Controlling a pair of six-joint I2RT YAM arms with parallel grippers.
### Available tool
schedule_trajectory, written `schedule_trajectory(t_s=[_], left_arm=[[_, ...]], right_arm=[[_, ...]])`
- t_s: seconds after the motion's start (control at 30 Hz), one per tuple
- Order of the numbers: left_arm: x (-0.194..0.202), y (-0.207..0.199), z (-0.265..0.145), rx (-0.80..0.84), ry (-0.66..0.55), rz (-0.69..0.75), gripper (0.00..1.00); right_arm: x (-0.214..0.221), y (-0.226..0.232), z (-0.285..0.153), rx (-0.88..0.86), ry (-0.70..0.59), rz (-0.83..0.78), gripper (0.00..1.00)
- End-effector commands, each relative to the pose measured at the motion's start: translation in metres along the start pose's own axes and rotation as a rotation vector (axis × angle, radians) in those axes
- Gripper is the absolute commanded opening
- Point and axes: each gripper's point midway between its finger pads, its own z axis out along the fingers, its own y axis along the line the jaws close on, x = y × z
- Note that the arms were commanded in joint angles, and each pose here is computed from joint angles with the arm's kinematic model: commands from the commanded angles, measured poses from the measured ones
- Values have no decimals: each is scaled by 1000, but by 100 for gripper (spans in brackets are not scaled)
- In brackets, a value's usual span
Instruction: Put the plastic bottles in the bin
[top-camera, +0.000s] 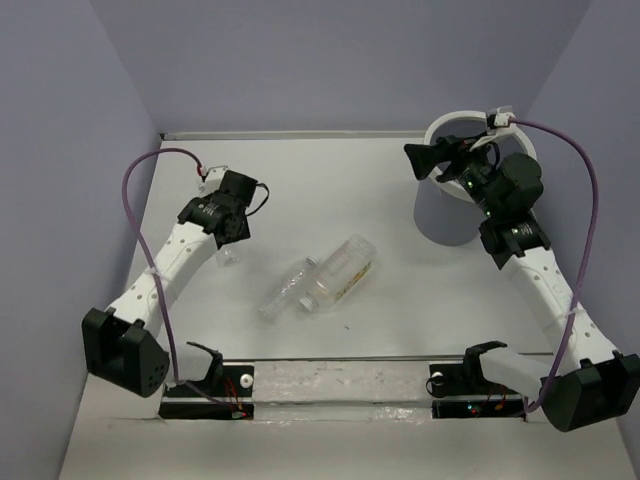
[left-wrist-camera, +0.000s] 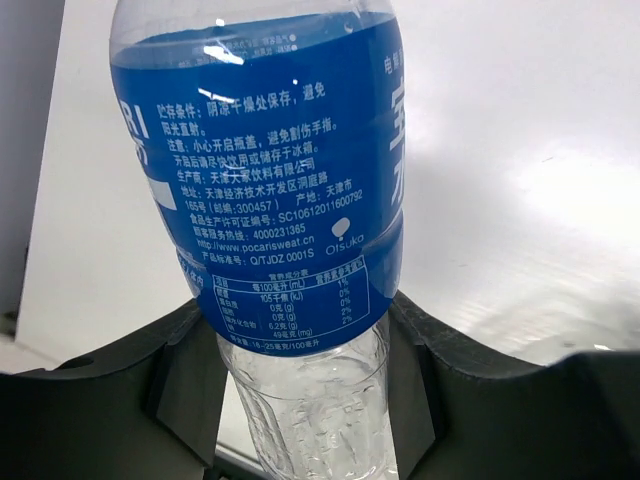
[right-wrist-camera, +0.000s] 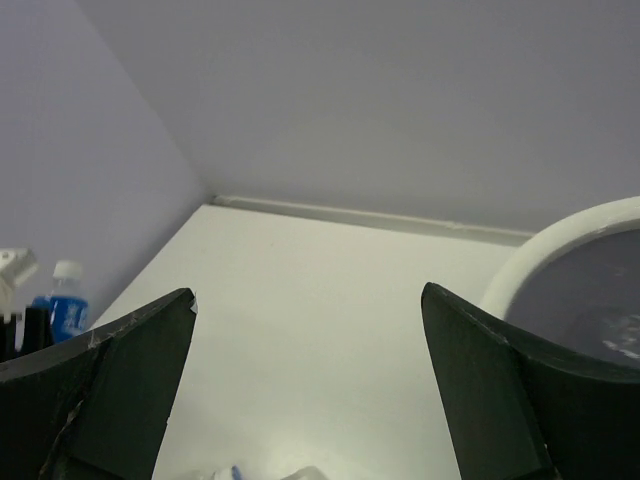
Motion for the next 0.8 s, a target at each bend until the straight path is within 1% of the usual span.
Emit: schedule_trajectory(t_s=[0.0,0.03,0.07,0.1,0.13,0.2,0.23,0.27,0.3,0.33,0.37,0.4,0.47,0.53,0.6,0.63,0.77], left_arm=[[-62,-14,-58,221,-230,-104,44],[-67,-24,-69,301,-260,-103,44],[-80,-48,-100,517,-336,-96,44],[-82,-59,-115,624,-367,-97,44],[-81,-83,-134,806,-400,-84,44],[-78,-93,-170,1005,-471,-84,44],[-70,-106,-185,1139,-482,-71,44],[-66,-110,-194,1203,-494,-61,45],[-55,-116,-203,1290,-498,-33,45],[-49,-118,-204,1315,-489,-21,45],[-46,-119,-210,1346,-505,-13,46],[-33,-124,-210,1389,-475,18,46],[-27,-126,-220,1437,-492,38,46],[-12,-132,-228,1492,-479,80,46],[-3,-135,-235,1517,-487,117,46],[5,-139,-238,1537,-472,141,46],[19,-147,-245,1566,-461,191,46]], right_arm=[[2,68,-1,-250,62,152,99],[4,76,-3,-279,71,187,99],[10,86,-5,-327,82,250,99],[14,93,-7,-353,87,277,99],[21,107,-9,-391,105,306,99],[35,121,-10,-412,128,347,99],[42,139,-13,-457,149,356,99],[51,147,-12,-471,173,369,99],[54,163,-16,-519,183,383,100],[54,164,-14,-529,182,386,100],[64,173,-12,-548,211,398,100],[64,179,-11,-560,219,404,100],[74,190,-8,-579,248,415,100],[76,200,-4,-596,256,423,100],[80,214,-5,-622,266,430,100],[85,218,-1,-620,275,429,100],[99,229,3,-616,302,428,100]])
